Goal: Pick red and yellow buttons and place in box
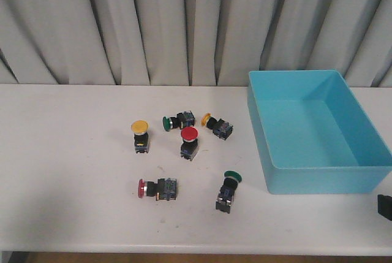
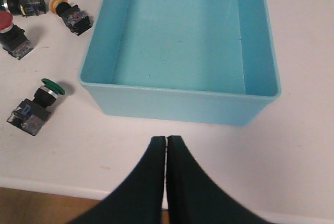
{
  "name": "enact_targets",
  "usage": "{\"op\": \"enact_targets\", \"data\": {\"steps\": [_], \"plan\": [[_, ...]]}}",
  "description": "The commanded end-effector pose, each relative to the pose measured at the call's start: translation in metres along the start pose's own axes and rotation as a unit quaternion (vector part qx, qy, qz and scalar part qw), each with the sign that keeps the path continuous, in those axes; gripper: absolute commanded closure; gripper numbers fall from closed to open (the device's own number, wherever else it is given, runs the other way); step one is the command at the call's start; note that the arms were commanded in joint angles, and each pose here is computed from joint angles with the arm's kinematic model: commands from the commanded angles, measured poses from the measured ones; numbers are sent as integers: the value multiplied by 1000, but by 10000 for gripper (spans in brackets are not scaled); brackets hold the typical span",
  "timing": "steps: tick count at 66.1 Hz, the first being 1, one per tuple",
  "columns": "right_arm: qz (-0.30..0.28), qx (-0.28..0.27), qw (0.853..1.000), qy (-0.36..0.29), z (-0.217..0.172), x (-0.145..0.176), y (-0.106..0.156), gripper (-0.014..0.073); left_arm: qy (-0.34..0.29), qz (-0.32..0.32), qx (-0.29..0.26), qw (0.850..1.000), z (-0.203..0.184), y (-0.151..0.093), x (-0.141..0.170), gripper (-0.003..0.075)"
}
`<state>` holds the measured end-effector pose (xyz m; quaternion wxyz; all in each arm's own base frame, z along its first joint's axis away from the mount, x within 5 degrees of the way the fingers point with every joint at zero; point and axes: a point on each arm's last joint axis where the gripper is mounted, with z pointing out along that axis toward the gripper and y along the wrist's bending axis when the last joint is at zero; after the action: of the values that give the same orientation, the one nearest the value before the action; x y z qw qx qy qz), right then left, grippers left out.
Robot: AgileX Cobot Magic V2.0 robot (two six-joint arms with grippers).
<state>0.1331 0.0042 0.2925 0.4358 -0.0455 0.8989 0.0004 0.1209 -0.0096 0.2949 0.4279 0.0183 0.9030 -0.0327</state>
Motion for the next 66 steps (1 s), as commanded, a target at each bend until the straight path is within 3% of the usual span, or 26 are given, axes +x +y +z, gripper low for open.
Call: {"op": "enact_targets", "data": {"steps": [1, 7, 14, 22, 29, 35, 42, 66], "plan": [[-15, 8, 999, -43, -5, -14, -2, 552, -55, -5, 8, 998, -5, -2, -16, 727], [-13, 7, 999, -39, -5, -14, -2, 482, -56, 3, 3, 998, -6, -1, -16, 720], [-13, 5, 999, -30, -5, -12, -2, 342, -58, 16, 2, 998, -6, -1, -16, 671], [-12, 4, 1000, -25, -5, -11, -1, 154, -66, 25, 3, 997, -6, -1, -18, 528], [-12, 3, 1000, -22, -5, -10, -1, 58, -79, 23, 3, 997, -6, -1, -20, 377], [-12, 3, 1000, -20, -5, -10, -1, 36, -87, 12, 9, 996, -6, -2, -22, 251], [-12, 3, 1000, -20, -5, -10, -1, 37, -80, 24, 22, 996, -3, -6, -22, 167], [-12, 3, 1000, -20, -5, -10, -1, 78, -47, 122, 102, 986, 41, -43, -29, 155]]}}
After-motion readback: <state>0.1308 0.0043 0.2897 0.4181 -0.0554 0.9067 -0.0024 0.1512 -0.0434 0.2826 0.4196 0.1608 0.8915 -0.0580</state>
